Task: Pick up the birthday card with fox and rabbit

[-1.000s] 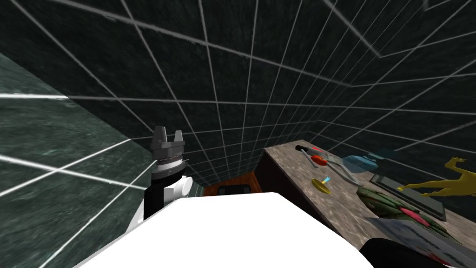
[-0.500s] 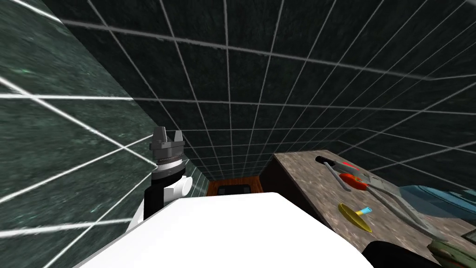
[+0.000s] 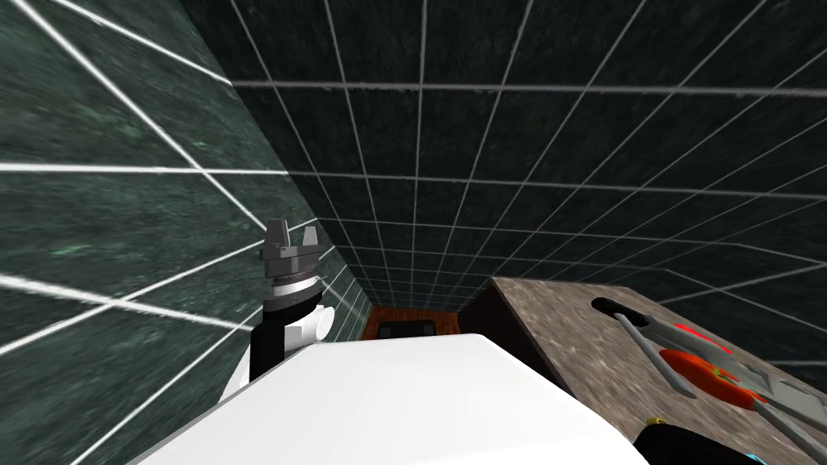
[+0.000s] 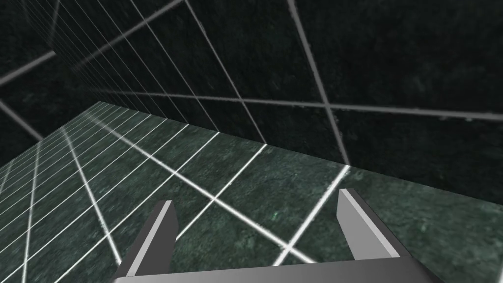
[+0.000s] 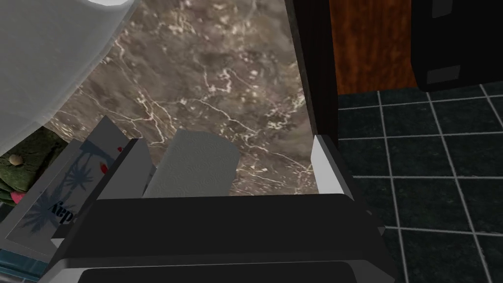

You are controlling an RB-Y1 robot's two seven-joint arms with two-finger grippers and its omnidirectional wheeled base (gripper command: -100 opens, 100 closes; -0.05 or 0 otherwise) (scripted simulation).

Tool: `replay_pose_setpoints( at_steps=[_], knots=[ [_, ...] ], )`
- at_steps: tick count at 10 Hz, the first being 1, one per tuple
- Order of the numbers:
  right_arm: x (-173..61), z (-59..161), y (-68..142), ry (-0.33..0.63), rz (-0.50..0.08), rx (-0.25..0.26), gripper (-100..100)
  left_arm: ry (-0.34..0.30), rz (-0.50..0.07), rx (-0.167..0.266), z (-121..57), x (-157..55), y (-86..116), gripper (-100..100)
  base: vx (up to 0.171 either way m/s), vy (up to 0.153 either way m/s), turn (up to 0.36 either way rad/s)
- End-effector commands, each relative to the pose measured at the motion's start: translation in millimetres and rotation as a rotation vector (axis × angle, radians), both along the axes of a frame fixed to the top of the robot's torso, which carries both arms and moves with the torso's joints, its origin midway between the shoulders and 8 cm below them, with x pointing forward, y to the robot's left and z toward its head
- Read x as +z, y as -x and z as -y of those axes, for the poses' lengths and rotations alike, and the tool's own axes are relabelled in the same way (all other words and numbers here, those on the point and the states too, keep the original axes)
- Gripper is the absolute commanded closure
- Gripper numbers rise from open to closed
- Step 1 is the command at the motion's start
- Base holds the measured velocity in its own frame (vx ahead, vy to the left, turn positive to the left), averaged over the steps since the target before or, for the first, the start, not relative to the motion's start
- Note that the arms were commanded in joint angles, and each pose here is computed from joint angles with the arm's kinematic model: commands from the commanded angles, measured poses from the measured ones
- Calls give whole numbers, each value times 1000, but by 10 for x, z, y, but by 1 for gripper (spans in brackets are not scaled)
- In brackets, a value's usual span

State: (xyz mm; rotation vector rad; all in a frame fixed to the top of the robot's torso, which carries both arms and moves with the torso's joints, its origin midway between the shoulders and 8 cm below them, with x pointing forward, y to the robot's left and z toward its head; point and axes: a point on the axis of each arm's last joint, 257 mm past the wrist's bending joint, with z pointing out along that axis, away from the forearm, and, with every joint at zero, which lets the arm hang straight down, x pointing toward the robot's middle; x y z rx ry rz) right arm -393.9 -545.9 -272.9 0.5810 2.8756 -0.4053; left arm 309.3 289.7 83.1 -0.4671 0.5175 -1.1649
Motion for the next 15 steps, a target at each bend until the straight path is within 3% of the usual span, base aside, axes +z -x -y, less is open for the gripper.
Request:
replay_pose_setpoints(
  at_steps=[1,2,3,6,7,10,13,14,15],
  knots=[
    [152,-41,267,-1,-70,-6,-100,0,0,0,0,0,0,0,-28,-12,333],
    [297,-60,487,1,-125,-12,-100,0,0,0,1,1,0,0,-62,-44,492],
    [293,-72,502,-4,-132,-10,-100,0,0,0,1,1,0,0,-63,-41,319],
    [648,-151,1028,-15,-280,-14,-100,0,0,0,0,0,0,0,-112,-64,385],
    [648,-151,1028,-15,-280,-14,-100,0,0,0,0,1,-1,0,-98,-61,307],
    [794,-166,1253,-30,-359,5,-100,0,0,0,0,0,0,0,-55,-60,386],
    [793,-165,1285,-41,-376,18,-100,0,0,0,0,0,0,0,20,-31,245],
    [791,-159,1283,-41,-378,21,0,0,0,0,-1,-1,0,0,2,-6,-12],
    [666,-146,1270,-35,-374,19,-100,0,0,0,-1,-1,0,0,-26,-4,11]
  ],
)
